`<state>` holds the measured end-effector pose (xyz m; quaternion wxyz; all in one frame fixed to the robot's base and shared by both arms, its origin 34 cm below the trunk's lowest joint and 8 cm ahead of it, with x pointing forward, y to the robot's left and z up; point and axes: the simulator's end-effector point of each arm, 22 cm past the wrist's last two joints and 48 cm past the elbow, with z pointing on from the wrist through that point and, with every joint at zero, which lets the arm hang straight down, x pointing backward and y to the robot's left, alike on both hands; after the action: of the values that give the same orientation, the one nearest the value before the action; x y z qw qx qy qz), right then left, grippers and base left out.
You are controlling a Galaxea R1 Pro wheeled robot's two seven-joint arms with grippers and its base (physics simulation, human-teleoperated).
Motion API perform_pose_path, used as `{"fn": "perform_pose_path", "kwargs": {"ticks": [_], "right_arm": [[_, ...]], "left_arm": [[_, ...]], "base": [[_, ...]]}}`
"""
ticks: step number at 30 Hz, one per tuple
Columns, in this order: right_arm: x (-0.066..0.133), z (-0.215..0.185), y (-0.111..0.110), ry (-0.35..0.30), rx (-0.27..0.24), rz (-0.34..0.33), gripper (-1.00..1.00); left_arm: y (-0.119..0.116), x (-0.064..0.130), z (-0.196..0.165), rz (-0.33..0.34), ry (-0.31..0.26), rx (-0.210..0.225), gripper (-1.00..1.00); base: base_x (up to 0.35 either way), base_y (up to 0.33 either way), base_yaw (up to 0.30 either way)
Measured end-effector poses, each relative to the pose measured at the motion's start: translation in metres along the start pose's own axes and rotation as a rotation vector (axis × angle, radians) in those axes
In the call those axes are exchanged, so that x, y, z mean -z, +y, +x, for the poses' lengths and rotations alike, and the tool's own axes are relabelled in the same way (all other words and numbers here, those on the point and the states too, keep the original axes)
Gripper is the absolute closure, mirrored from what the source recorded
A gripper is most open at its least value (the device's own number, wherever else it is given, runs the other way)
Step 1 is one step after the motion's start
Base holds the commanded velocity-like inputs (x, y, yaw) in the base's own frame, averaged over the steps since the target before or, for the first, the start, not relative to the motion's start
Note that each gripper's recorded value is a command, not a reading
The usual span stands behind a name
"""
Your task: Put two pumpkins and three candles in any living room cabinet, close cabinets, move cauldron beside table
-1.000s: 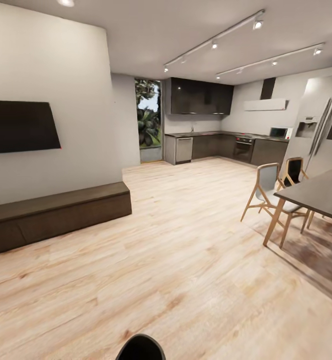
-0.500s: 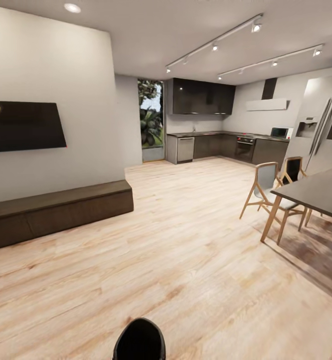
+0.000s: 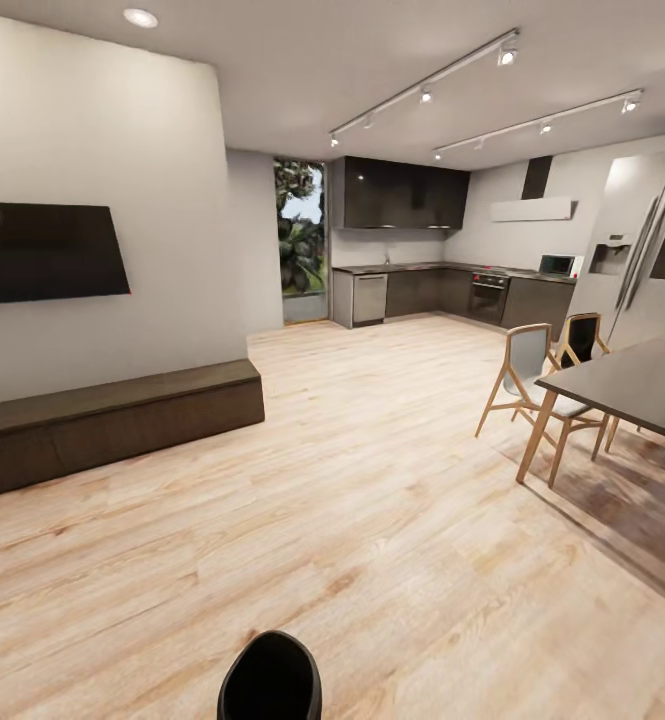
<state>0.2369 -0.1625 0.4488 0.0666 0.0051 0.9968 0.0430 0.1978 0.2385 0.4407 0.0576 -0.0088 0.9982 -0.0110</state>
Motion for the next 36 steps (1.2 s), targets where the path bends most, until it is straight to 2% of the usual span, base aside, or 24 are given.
{"fn": "perform_pose_path", "kwargs": {"ticks": [1,4,6,8,11,15,18,20,24,26,29,31,36], "right_arm": [[0.002,-0.021,-0.001,0.001,0.0,0.021,-1.0],[0.012,-0.066,-0.011,-0.007,-0.004,0.064,-1.0],[0.021,-0.089,-0.014,-0.01,-0.008,0.077,-1.0],[0.025,-0.094,-0.017,0.0,-0.015,0.087,-1.0],[0.027,-0.097,-0.03,0.008,-0.056,0.112,-1.0],[0.032,-0.105,-0.043,0.017,-0.118,0.127,-1.0],[0.046,-0.138,-0.048,-0.027,-0.14,0.133,-1.0],[0.073,-0.182,-0.058,-0.088,-0.154,0.151,-1.0],[0.115,-0.236,-0.065,-0.183,-0.173,0.16,-1.0],[0.127,-0.253,-0.065,-0.217,-0.179,0.158,-1.0],[0.138,-0.27,-0.057,-0.253,-0.17,0.149,-1.0],[0.144,-0.278,-0.043,-0.27,-0.139,0.136,-1.0],[0.147,-0.284,-0.031,-0.287,-0.115,0.123,-1.0]], "left_arm": [[0.004,0.0,-0.018,-0.005,-0.024,0.005,-1.0],[0.041,0.004,-0.043,-0.049,-0.02,0.038,-1.0],[0.076,0.01,-0.061,-0.094,-0.029,0.1,-1.0],[0.094,0.015,-0.076,-0.117,-0.052,0.148,-1.0],[0.112,0.022,-0.098,-0.14,-0.09,0.184,-1.0],[0.132,0.032,-0.117,-0.163,-0.108,0.198,-1.0],[0.142,0.042,-0.138,-0.173,-0.127,0.199,-1.0],[0.154,0.058,-0.164,-0.187,-0.154,0.206,-1.0],[0.169,0.081,-0.203,-0.204,-0.209,0.217,-1.0],[0.173,0.089,-0.217,-0.209,-0.235,0.219,-1.0],[0.177,0.099,-0.237,-0.214,-0.283,0.221,-1.0],[0.185,0.104,-0.245,-0.218,-0.323,0.244,-1.0],[0.199,0.111,-0.25,-0.236,-0.37,0.293,-1.0]], "base": [[0.0,0.0,0.0],[0.0,0.0,0.0],[0.0,0.0,0.0],[0.0,0.0,0.0],[0.0,0.0,0.0],[0.0,0.0,0.0],[0.0,0.0,0.0],[0.0,0.0,0.0],[0.0,0.0,0.0],[0.0,0.0,0.0],[0.0,0.0,0.0],[0.0,0.0,0.0],[0.0,-0.023,0.0]]}}
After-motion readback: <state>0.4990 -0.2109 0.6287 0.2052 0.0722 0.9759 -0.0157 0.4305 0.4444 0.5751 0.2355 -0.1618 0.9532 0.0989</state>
